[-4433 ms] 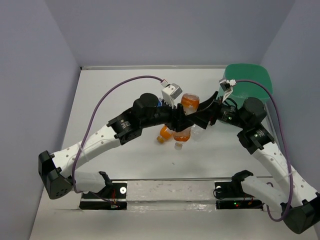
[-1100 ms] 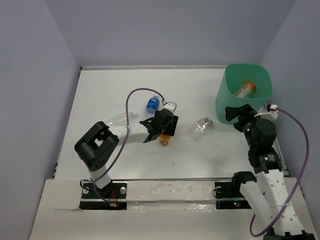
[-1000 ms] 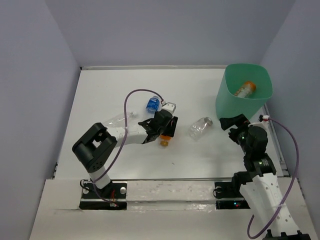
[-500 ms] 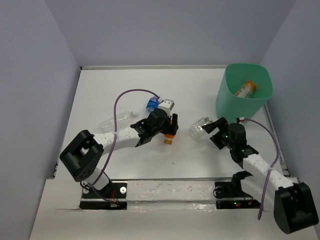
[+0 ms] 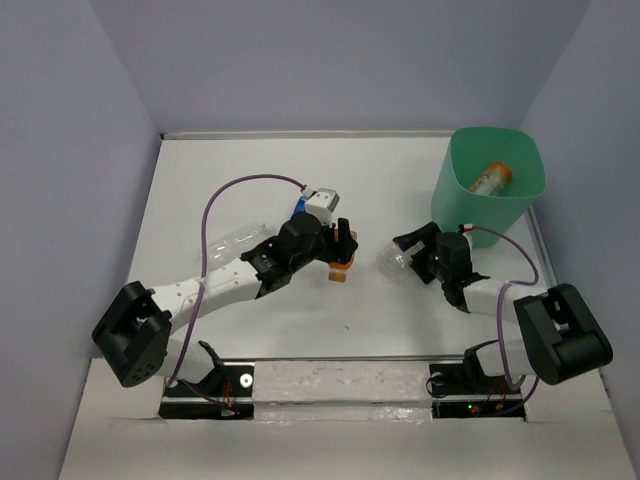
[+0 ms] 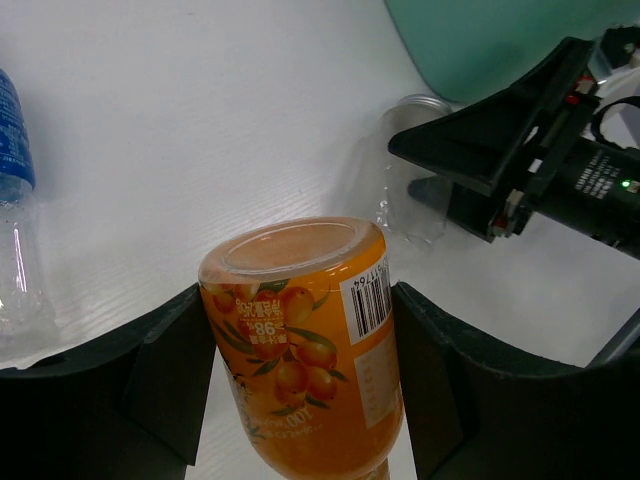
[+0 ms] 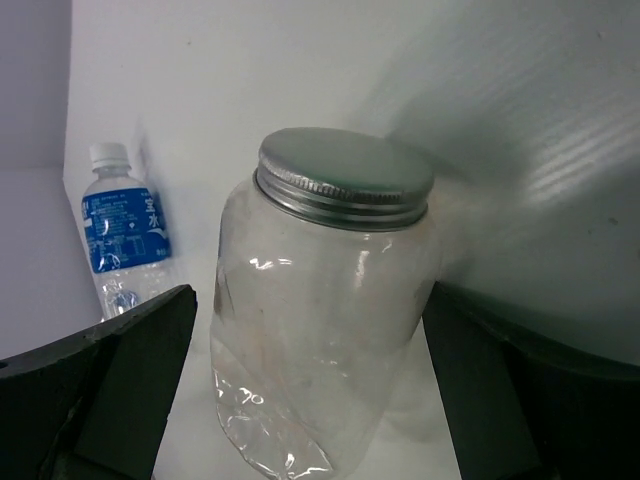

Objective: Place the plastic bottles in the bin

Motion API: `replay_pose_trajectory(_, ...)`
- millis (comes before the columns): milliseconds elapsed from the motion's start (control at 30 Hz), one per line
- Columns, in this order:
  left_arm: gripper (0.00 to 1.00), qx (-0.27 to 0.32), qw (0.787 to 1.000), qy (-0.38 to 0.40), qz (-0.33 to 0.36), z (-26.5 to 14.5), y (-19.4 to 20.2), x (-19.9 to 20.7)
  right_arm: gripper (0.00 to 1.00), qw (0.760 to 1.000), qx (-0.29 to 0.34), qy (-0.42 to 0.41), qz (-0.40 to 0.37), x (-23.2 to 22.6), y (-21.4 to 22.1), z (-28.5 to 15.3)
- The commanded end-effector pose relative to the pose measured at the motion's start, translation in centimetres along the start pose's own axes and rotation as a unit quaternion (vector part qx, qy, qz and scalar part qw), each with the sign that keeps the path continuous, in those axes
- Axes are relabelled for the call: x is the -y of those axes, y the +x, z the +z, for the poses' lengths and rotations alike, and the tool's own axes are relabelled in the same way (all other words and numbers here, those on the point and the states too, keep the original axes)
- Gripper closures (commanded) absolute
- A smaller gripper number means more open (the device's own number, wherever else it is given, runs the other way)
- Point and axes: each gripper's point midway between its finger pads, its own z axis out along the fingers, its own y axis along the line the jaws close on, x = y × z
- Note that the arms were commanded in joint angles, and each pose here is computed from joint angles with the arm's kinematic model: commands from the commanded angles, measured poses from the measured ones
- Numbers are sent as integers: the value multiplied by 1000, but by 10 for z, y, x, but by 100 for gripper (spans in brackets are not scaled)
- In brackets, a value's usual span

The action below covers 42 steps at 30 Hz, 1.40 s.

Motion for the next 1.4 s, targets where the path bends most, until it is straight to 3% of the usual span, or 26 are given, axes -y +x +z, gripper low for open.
replay_pose_trajectory(0,55,41,999,23,-12,-17,-36,17,5,1000,24,-16,3,-9,-8,19)
replay_pose_trajectory(33,55,43,999,22,-12,-19,-39,18,11,1000,24,-16,5,-7,-7,19)
replay_pose_trajectory(67,55,53,998,25,-12,-24,-50,22,23,1000,21,-10,9,1,-3,18)
replay_pose_trajectory(133,55,70,997,33,-13,-29,-68,30,28,999,23,-20,10,-2,-3,15)
replay_pose_trajectory(167,55,84,995,42,-14,-33,-83,38,44,999,21,-25,8,-2,-2,9)
replay_pose_trajectory(200,55,82,996,43,-14,-33,-82,38,49,1000,18,-17,6,5,0,9)
replay_pose_trajectory(267,55,105,992,61,-16,-38,-108,53,52,999,26,-36,-3,-5,-3,-4)
replay_pose_trajectory(367,55,126,988,87,-17,-37,-139,75,64,997,46,-48,-27,-8,-11,-27)
replay_pose_trajectory(567,55,194,966,170,-23,-45,-225,142,64,994,33,-81,-64,-16,-8,-70)
replay_pose_trajectory(600,55,187,966,178,-24,-30,-225,150,64,993,35,-89,-71,-18,-9,-80)
replay_pose_trajectory(667,55,214,954,209,-22,-35,-259,177,64,992,35,-100,-75,-18,-8,-88)
replay_pose_trajectory(700,55,200,956,211,-23,-13,-253,182,64,990,33,-112,-76,-21,-7,-96)
replay_pose_trajectory(733,55,223,946,233,-23,-21,-277,198,64,990,31,-114,-78,-21,-6,-98)
replay_pose_trajectory(767,55,207,949,236,-22,4,-267,204,64,989,33,-117,-80,-22,-6,-100)
replay_pose_trajectory(800,55,228,939,255,-23,-4,-289,218,64,989,18,-117,-83,-18,0,-103)
replay_pose_trajectory(933,54,239,935,262,-21,34,-288,236,64,989,-4,-123,-79,-13,11,-101)
replay_pose_trajectory(967,54,270,922,276,-22,27,-304,245,64,989,-7,-130,-76,-14,13,-100)
replay_pose_trajectory(1000,53,267,924,273,-21,47,-292,249,64,988,-6,-140,-71,-18,13,-99)
replay_pose_trajectory(1133,51,323,901,287,-29,55,-309,272,64,987,-26,-140,-75,-16,22,-94)
replay_pose_trajectory(1233,48,356,897,259,-37,80,-307,271,64,985,-30,-148,-79,-20,24,-96)
replay_pose_trajectory(1267,48,380,885,267,-45,69,-319,278,64,984,-28,-155,-82,-24,23,-98)
replay_pose_trajectory(1367,45,391,883,254,-57,94,-310,272,64,983,-24,-161,-88,-28,20,-102)
